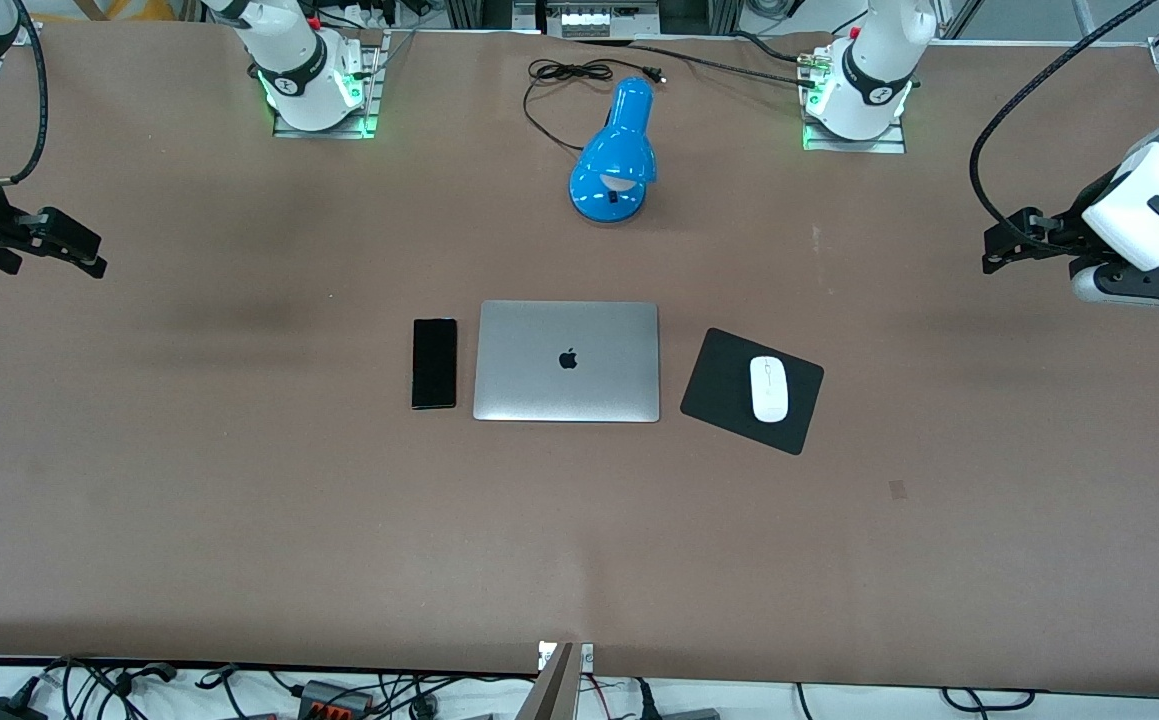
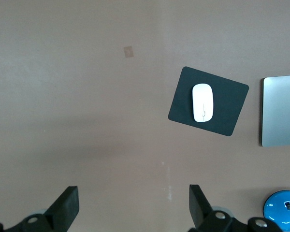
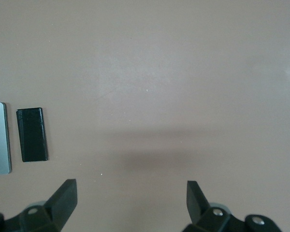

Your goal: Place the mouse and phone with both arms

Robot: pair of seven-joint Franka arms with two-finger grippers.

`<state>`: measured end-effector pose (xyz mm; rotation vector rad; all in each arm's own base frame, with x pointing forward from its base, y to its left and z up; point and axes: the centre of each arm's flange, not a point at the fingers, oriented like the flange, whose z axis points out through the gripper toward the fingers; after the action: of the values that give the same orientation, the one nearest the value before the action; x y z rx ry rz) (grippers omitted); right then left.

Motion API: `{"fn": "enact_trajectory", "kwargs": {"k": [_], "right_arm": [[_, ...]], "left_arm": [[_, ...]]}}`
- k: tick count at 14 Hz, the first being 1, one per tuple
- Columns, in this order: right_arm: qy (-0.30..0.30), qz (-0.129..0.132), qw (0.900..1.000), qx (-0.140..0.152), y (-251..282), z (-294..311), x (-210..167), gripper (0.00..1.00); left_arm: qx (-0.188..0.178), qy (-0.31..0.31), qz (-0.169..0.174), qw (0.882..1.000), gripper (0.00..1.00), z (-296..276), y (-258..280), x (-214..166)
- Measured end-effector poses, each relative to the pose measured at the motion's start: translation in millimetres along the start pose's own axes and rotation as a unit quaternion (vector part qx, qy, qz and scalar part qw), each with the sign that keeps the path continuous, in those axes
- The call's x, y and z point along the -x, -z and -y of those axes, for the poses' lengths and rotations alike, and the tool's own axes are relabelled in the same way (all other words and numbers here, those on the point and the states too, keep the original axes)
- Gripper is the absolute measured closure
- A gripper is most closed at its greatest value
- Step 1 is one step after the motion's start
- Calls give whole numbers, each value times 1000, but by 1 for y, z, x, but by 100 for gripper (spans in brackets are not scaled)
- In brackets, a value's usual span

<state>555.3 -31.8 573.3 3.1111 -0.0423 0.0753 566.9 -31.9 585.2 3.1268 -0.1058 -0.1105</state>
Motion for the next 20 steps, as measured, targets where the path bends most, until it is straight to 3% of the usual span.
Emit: {"fn": "enact_trajectory", "kwargs": {"k": [20], "right_arm": [[14,16,1000,-1,-1,3,4,0]], "left_arm": [[0,0,0,1000,0,0,0,0]]}}
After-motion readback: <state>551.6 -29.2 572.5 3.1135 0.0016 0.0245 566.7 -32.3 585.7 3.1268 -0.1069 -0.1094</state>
